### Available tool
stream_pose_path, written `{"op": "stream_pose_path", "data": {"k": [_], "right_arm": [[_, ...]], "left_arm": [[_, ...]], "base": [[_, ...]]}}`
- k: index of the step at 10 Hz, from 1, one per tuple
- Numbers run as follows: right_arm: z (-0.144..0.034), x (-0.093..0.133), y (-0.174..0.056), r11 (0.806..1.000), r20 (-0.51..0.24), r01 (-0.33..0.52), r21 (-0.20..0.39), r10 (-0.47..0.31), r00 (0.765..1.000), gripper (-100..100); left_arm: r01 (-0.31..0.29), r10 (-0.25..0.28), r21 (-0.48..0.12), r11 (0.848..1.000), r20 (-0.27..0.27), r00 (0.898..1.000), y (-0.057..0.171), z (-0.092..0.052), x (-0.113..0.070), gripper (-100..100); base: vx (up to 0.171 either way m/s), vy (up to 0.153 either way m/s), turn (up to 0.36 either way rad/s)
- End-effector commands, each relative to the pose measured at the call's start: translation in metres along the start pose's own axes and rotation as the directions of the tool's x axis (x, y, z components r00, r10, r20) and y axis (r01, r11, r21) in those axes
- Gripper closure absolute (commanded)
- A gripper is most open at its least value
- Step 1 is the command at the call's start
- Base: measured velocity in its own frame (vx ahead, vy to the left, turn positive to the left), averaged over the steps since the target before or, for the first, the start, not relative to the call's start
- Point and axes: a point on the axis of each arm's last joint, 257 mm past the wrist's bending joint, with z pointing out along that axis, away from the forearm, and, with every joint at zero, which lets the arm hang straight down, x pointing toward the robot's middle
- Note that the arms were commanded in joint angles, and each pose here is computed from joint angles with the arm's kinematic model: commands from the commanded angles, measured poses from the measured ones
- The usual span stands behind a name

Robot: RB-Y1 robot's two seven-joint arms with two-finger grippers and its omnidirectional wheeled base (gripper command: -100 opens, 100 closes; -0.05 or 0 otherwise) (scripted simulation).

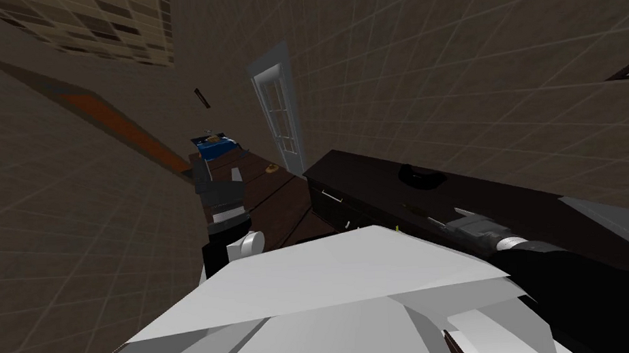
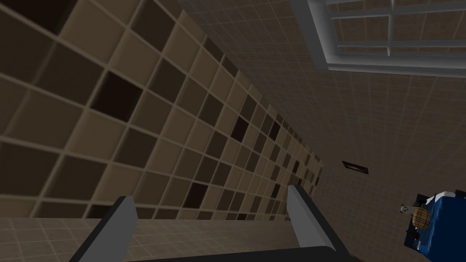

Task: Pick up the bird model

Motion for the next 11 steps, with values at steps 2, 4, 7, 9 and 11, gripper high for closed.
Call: {"op": "stream_pose_path", "data": {"k": [2,4,7,9,11], "right_arm": [[-0.015,0.027,-0.009,0.995,-0.089,0.095,-0.007,-0.095,0.991,-100],[-0.029,0.055,-0.016,0.980,-0.183,0.197,-0.037,-0.201,0.962,-100],[-0.044,0.082,-0.021,0.956,-0.260,0.282,-0.081,-0.293,0.920,-100],[-0.058,0.104,-0.022,0.929,-0.317,0.345,-0.132,-0.369,0.873,-100],[-0.065,0.114,-0.022,0.916,-0.339,0.368,-0.158,-0.400,0.851,-100]], "left_arm": [[0.000,0.000,0.000,1.000,0.000,1.000,0.000,0.000,0.000,0],[0.000,0.000,0.000,1.000,0.000,1.000,0.000,0.000,0.000,0],[0.000,0.000,0.000,1.000,0.000,1.000,0.000,0.000,0.000,0],[0.000,0.000,0.000,1.000,0.000,1.000,0.000,0.000,0.000,0],[0.000,0.000,0.000,1.000,0.000,1.000,0.000,0.000,0.000,0]], "base": [[0.025,0.010,0.113],[0.038,0.013,0.254],[0.030,0.011,0.125],[0.034,0.009,0.182],[0.029,0.004,0.096]]}}
